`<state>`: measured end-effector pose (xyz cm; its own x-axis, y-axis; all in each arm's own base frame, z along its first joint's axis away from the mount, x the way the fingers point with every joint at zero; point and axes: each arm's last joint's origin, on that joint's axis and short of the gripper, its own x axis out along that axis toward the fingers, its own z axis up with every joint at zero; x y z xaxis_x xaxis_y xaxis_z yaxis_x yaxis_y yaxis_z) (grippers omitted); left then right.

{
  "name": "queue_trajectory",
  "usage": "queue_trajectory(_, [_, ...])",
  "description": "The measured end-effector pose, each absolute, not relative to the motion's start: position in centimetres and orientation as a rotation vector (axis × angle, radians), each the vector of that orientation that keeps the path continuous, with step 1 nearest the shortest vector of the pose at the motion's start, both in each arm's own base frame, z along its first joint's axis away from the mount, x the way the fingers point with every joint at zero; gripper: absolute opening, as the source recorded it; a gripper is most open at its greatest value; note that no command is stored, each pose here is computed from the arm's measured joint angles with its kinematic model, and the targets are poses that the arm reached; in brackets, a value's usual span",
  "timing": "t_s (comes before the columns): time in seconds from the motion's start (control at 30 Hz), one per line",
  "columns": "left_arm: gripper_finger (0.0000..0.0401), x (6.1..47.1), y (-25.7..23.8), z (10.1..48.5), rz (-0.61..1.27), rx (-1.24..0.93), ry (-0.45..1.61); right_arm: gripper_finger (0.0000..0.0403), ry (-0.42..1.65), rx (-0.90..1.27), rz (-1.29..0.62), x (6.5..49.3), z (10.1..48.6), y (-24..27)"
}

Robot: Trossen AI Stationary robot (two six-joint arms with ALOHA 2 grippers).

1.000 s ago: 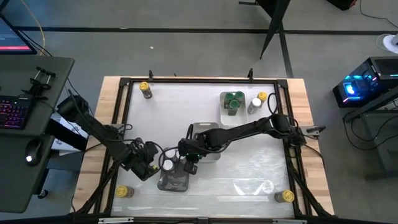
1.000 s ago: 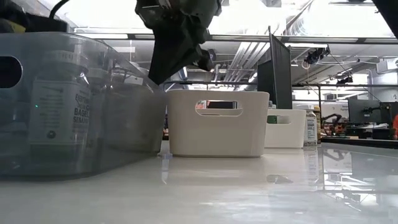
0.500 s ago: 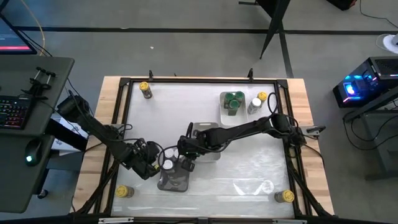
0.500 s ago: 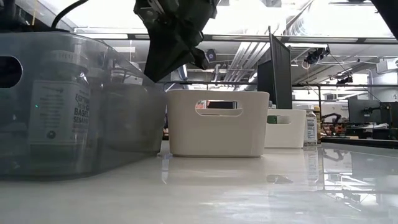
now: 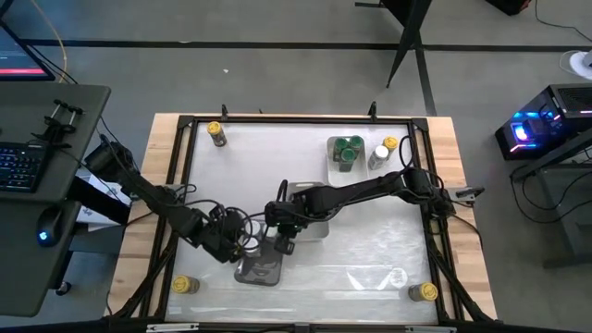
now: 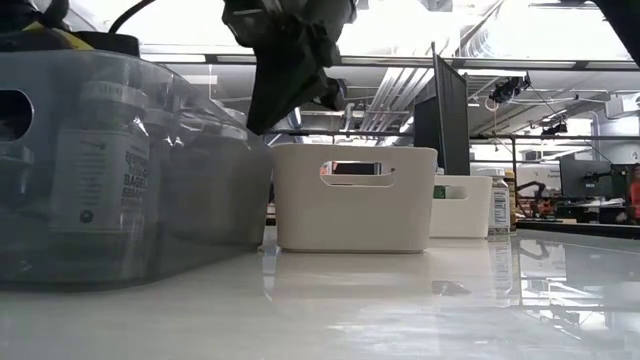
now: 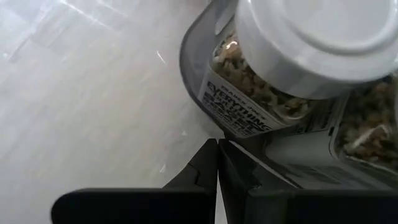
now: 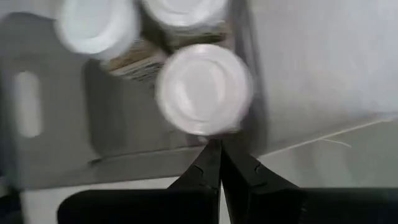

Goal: Sort spices by type
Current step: Adjust the white seasoning bottle in the black bin

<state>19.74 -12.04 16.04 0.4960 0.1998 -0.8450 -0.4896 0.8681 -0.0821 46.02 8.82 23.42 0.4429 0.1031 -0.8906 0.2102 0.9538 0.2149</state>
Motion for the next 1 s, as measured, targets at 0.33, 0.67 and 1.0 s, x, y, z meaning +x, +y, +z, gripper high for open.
queue_trajectory(0.33, [0.0000, 19.9, -11.9, 16.1, 0.418, -0.306, 0.967, 0.0000, 1.119, 0.359, -0.030, 46.0, 23.5, 9.7])
queue_trajectory(0.67, [0.0000, 19.9, -11.9, 16.1, 0.416, -0.311, 0.960, 0.0000, 1.110, 0.332, -0.045, 46.5, 22.5, 9.8])
queue_trajectory(1.0, [0.0000, 20.1, -12.0, 16.2, 0.409, -0.322, 0.948, 0.0000, 1.121, 0.326, -0.046, 46.7, 21.8, 9.9])
